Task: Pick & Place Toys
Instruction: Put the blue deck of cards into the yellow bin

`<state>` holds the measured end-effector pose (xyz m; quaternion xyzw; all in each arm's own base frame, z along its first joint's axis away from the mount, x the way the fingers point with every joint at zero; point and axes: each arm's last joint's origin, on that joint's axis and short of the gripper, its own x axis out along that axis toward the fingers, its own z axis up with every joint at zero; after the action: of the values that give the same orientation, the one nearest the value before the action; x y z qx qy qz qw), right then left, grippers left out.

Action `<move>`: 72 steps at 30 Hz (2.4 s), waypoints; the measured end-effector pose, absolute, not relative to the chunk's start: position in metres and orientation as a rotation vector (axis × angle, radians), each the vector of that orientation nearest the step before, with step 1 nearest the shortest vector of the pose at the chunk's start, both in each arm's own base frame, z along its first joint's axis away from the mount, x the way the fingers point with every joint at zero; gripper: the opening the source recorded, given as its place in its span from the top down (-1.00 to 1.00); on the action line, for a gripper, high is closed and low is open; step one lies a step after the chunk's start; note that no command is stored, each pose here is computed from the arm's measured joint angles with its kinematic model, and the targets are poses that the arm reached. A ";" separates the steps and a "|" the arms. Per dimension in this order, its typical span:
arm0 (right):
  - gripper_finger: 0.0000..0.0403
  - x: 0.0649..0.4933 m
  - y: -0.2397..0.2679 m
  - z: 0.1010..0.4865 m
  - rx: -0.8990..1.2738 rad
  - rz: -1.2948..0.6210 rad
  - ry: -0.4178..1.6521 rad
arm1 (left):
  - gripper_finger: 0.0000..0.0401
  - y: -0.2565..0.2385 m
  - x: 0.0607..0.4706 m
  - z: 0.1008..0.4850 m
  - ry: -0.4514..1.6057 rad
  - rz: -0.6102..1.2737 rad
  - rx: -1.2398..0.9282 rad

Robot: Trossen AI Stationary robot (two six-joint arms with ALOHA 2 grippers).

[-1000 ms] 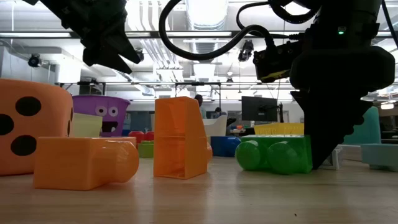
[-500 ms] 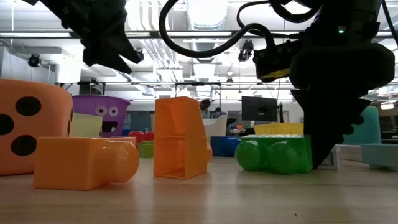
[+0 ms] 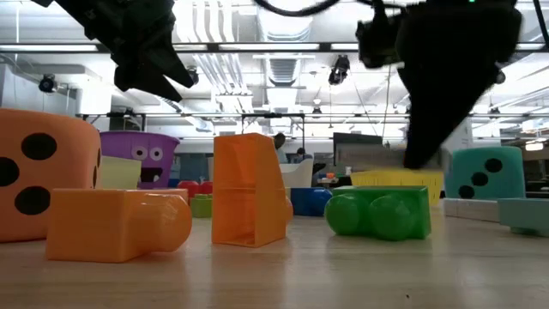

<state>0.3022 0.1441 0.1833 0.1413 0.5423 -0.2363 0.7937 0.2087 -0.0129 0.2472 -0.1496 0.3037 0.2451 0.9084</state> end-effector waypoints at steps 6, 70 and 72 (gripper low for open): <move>-0.50 0.292 0.137 0.212 0.313 -0.513 1.080 | -0.41 -0.013 0.209 0.247 0.626 0.506 -0.309; -0.50 0.248 -0.102 0.175 0.619 -0.985 1.195 | -0.41 -0.013 0.209 0.248 0.621 0.505 -0.310; -0.50 0.249 -0.103 0.171 0.617 -0.987 1.205 | -0.41 -0.013 0.209 0.248 0.621 0.505 -0.310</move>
<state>0.2493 -0.1027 0.1714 0.2738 0.5346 -0.4377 0.6690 0.2091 -0.0129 0.2475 -0.1502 0.3012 0.2446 0.9093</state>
